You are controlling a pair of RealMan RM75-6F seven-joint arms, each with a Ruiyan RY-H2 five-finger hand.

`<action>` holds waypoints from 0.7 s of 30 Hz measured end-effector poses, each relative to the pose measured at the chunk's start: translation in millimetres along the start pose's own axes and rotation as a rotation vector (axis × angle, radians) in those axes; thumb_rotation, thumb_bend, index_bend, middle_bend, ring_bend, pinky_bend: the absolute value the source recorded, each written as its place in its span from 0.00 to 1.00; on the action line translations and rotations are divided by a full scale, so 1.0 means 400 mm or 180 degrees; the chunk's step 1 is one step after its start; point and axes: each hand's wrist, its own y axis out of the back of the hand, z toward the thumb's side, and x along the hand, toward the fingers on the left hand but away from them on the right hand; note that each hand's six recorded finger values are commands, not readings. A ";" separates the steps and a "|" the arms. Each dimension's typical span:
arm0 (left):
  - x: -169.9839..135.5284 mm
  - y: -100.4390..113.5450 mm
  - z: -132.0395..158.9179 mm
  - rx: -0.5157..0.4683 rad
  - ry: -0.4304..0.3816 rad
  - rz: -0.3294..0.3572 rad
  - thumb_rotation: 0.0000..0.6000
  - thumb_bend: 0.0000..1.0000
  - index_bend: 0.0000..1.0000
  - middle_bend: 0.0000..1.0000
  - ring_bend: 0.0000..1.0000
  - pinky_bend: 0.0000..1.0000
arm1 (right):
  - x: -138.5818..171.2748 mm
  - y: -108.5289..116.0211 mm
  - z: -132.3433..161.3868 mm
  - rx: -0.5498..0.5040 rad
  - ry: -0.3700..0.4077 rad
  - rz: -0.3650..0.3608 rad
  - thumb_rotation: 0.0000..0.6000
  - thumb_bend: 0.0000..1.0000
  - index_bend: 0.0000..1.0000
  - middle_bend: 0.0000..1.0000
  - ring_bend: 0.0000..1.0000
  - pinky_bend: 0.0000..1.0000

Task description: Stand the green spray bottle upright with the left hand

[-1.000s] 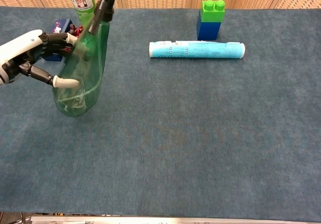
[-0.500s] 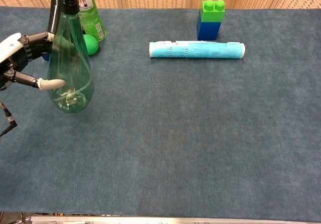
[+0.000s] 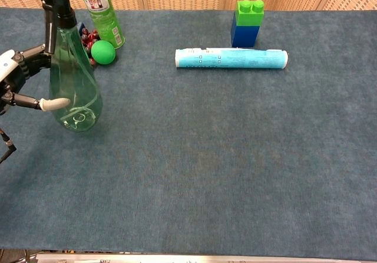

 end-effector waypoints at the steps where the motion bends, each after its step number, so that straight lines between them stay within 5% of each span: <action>1: -0.001 -0.001 -0.005 0.0000 -0.0009 0.0031 1.00 0.08 0.57 0.50 0.16 0.19 | 0.000 0.000 0.000 0.0001 0.0000 0.0000 1.00 0.10 0.48 0.34 0.25 0.36; 21: -0.030 0.016 -0.104 -0.0124 0.0056 0.0681 1.00 0.07 0.57 0.50 0.16 0.19 | -0.003 -0.002 -0.001 0.0004 -0.0011 0.0013 1.00 0.10 0.48 0.34 0.25 0.36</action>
